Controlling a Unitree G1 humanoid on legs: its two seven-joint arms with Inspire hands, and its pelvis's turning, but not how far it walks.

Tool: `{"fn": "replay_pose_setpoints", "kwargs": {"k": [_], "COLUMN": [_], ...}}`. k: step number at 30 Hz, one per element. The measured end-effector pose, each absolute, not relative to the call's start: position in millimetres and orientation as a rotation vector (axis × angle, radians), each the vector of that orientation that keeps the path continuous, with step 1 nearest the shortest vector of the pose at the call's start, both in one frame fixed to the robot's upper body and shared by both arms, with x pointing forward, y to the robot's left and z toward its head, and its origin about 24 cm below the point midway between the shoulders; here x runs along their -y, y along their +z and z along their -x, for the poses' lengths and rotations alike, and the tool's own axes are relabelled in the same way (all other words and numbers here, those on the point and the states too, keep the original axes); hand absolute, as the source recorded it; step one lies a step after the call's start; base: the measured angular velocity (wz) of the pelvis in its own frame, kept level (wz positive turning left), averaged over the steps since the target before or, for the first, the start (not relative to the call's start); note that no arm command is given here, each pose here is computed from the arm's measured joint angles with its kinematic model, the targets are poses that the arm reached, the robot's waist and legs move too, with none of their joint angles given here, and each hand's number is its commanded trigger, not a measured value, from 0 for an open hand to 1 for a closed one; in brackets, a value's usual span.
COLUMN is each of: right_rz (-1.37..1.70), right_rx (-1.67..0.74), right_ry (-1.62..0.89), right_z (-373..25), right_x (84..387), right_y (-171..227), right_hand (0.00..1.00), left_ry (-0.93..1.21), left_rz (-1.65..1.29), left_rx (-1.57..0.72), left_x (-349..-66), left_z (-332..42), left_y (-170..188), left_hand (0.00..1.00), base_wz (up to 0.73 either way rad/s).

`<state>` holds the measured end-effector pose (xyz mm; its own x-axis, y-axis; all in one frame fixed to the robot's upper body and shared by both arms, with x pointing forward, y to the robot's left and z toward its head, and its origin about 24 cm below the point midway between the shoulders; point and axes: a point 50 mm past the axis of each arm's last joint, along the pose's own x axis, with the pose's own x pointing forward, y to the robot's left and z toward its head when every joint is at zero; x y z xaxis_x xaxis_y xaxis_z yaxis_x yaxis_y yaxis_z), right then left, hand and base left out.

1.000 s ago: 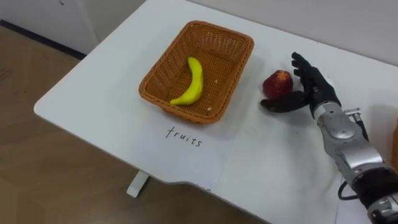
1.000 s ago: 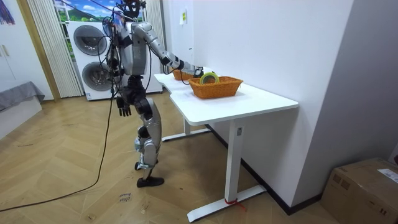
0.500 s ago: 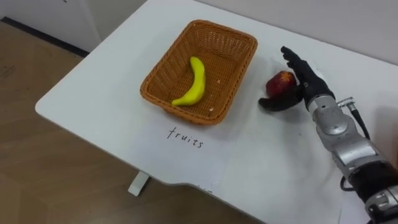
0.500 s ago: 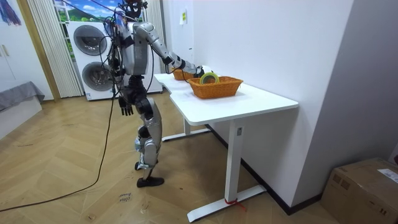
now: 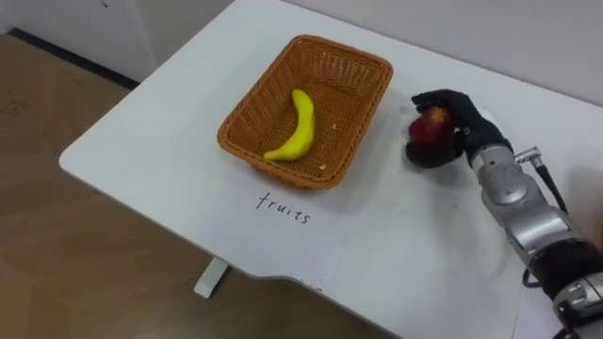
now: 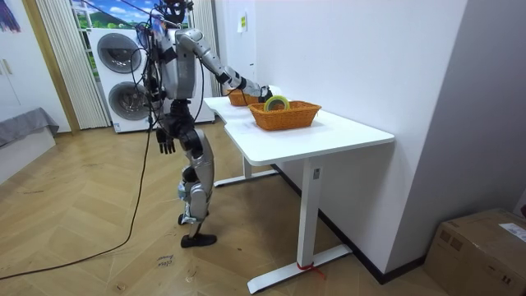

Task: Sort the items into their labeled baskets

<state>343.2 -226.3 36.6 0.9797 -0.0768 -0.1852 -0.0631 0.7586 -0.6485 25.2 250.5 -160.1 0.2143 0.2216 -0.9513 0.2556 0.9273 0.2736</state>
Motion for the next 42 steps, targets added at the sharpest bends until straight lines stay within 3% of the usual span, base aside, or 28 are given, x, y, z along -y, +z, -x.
{"fn": "replay_pose_setpoints", "kwargs": {"k": [42], "right_rz": [0.689], "right_rx": [-0.226], "right_ry": [0.051], "right_z": [-346.1], "right_x": [226.2], "right_y": [43.1], "right_hand": [1.0], "left_ry": [-0.024], "left_rz": [-0.413], "left_rx": [-1.365], "left_x": [-253.6], "left_z": [-29.5], "left_y": [-159.4], "left_hand": [0.0], "base_wz": [0.01]}}
